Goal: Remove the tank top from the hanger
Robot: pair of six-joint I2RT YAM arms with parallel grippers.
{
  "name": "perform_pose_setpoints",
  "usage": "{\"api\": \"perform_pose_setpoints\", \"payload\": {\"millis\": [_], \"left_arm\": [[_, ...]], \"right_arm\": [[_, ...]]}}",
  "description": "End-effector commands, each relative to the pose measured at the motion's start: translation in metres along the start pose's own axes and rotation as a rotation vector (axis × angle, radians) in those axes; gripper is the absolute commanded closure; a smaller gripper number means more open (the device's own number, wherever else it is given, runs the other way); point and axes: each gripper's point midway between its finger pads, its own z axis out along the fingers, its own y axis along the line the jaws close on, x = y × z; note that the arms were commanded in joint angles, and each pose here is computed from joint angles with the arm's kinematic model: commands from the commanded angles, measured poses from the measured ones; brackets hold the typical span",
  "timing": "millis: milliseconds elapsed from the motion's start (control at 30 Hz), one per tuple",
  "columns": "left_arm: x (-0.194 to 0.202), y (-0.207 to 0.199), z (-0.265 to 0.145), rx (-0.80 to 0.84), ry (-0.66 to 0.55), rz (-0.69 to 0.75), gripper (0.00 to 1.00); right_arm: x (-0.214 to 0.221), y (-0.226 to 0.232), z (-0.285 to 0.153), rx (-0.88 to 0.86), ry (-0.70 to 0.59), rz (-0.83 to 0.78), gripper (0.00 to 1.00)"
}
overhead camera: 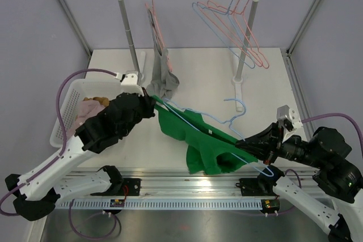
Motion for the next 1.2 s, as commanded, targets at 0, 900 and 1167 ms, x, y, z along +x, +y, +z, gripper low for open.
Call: {"api": "perform_pose_setpoints", "payload": {"millis": [0,900,1167], "left_arm": [[0.011,-0.029,0.003,0.194,0.027,0.023,1.00],[0.103,-0.071,-0.015,0.170,0.217,0.230,0.29],[0.061,-0.010,-0.049,-0.014,0.189,0.250,0.01]], "right_arm": [[-0.027,0.020,-0.001,-0.115,-0.148,-0.121,1.00],[-0.113,-0.163,0.056,0.737,-0.240,-0.139,1.00],[-0.138,-0.196,0.097,0.822,-0.087,-0.141,1.00]]}}
